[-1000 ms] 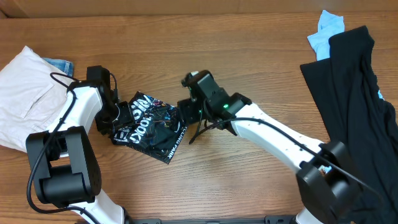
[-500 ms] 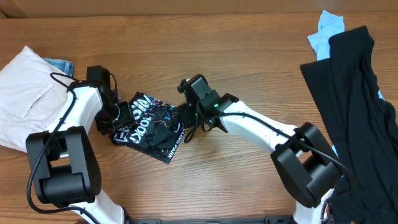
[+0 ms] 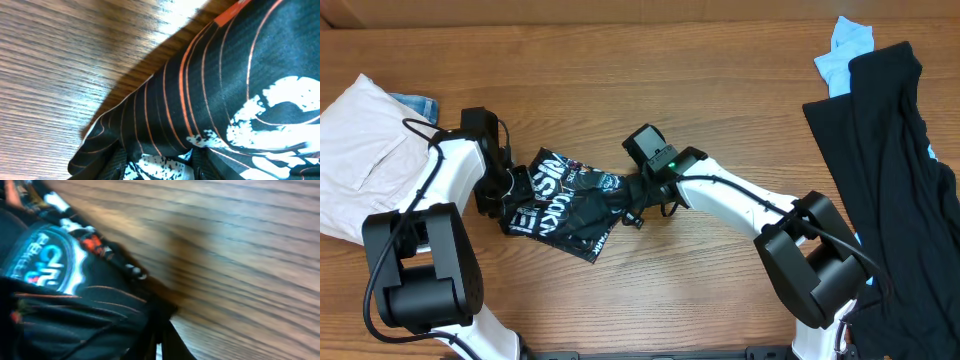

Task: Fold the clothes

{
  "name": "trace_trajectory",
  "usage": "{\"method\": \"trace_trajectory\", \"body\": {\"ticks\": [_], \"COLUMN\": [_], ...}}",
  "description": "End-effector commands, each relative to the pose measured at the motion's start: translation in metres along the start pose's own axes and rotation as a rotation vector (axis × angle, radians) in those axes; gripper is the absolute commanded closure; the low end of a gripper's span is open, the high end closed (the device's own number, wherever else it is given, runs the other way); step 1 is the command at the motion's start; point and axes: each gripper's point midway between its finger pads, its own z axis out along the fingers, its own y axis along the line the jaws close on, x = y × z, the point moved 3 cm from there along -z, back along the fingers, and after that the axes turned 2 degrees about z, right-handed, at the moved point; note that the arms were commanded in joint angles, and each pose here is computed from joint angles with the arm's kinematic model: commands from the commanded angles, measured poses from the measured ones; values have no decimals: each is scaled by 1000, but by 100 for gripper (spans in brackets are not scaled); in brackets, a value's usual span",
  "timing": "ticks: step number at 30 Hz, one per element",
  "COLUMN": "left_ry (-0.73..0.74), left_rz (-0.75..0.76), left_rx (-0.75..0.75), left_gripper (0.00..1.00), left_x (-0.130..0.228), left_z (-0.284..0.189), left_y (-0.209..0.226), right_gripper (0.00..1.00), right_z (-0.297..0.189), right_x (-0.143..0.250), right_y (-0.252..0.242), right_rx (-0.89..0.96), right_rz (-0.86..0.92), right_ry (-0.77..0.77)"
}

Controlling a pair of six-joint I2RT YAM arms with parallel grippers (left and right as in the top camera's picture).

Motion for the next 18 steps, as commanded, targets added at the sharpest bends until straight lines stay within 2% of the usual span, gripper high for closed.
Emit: {"method": "trace_trajectory", "body": {"ticks": [1, 3, 4, 8, 14, 18], "left_ry": [-3, 0, 1, 7, 10, 6], "left_rz": [-9, -9, -9, -10, -12, -25], "left_rx": [-6, -7, -7, -8, -5, -4], "left_gripper": [56, 55, 55, 55, 55, 53], "left_x": [2, 3, 3, 4, 5, 4], "left_z": [-2, -2, -2, -2, -2, -2], "left_y": [2, 2, 2, 2, 2, 2], "right_gripper": [62, 48, 46, 45, 46, 46], "right_z": [1, 1, 0, -10, -78, -83], "right_x": [-7, -7, -8, -11, -26, -18], "right_y": [-13, -13, -13, -9, 59, 75], "right_rx": [60, 59, 59, 41, -357, -436], "right_rz": [45, 45, 45, 41, -230, -351], "right_ry": [-26, -27, -28, -45, -81, -69]}}
